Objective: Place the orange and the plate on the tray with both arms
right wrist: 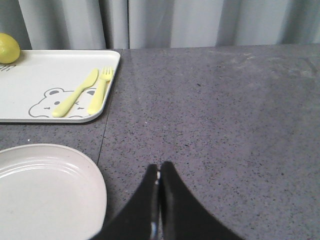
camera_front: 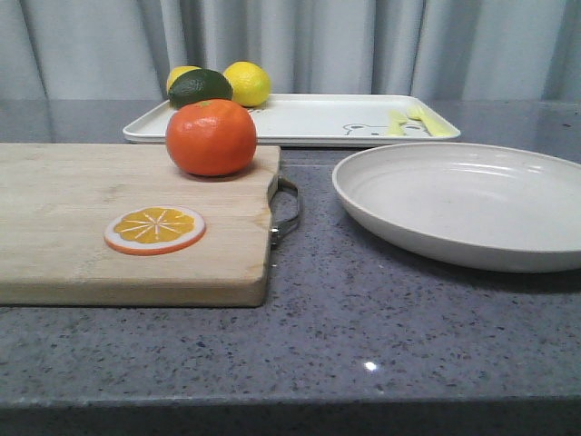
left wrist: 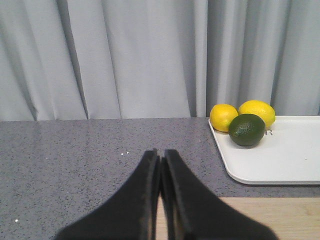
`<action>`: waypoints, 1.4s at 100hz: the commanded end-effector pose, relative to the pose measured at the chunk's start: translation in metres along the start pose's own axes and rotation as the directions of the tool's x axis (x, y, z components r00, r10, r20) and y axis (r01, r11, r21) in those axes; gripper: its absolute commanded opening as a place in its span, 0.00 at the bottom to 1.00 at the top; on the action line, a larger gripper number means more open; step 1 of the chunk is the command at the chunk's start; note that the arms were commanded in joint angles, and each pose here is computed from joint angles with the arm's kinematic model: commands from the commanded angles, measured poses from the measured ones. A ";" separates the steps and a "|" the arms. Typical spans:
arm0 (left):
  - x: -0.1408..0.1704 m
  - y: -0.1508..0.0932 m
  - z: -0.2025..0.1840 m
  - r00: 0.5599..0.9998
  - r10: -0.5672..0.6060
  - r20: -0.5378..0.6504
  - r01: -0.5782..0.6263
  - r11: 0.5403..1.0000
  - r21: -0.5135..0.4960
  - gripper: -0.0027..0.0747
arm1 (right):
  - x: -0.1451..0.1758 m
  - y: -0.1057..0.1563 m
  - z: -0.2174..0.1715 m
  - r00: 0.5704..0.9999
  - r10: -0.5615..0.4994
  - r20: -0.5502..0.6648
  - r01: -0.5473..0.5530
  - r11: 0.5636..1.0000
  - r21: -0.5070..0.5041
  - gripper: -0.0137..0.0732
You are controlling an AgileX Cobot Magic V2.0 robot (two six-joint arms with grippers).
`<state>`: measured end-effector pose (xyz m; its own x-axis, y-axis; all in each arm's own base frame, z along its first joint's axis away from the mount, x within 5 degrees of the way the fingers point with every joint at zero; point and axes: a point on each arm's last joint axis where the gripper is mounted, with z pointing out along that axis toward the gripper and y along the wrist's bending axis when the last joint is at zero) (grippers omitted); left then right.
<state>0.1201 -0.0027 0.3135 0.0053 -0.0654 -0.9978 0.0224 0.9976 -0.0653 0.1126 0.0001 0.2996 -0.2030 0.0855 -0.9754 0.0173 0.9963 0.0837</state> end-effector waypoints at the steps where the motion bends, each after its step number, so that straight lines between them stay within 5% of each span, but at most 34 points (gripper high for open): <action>1: -0.019 0.000 0.001 0.994 -0.005 0.112 0.005 1.000 -0.001 0.01 | -0.017 0.001 -0.001 0.996 -0.015 0.089 0.015 1.000 0.000 0.09; 19: -0.015 0.000 0.009 0.997 -0.005 0.078 0.005 1.000 -0.004 0.08 | -0.017 0.001 -0.001 0.996 -0.015 0.089 0.015 1.000 0.000 0.09; 43: -0.009 0.000 0.020 0.999 -0.004 0.041 0.005 1.000 -0.008 0.59 | -0.017 0.001 -0.001 0.996 -0.015 0.089 0.015 1.000 0.000 0.09; 55: -0.010 0.001 0.025 0.999 -0.004 0.045 0.005 1.000 -0.009 0.73 | -0.017 0.001 -0.001 0.996 -0.015 0.089 0.015 1.000 0.000 0.09; 91: -0.025 -0.030 0.066 0.994 0.010 -0.110 0.006 0.990 0.143 0.76 | -0.017 0.001 -0.001 0.996 -0.015 0.089 0.015 1.000 0.000 0.09; 109: -0.029 -0.062 0.096 0.987 0.014 -0.159 0.027 0.967 0.252 0.93 | -0.018 0.001 -0.001 0.995 -0.015 0.101 0.015 1.000 -0.001 0.09; 118: -0.031 -0.078 0.109 0.982 0.015 -0.186 0.041 0.954 0.296 0.93 | -0.018 0.001 -0.001 0.994 -0.015 0.104 0.015 1.000 -0.001 0.09; 140: -0.036 -0.120 0.135 0.915 0.105 -0.390 0.062 0.918 0.392 0.93 | -0.018 0.001 -0.001 0.994 -0.014 0.106 0.015 1.000 -0.002 0.09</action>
<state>0.2453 -0.1087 0.3340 -0.3994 0.0654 -0.9144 0.3782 0.9204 -0.0993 0.1125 0.0001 0.2992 -0.2072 0.0855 -0.9746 0.0178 0.9963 0.0836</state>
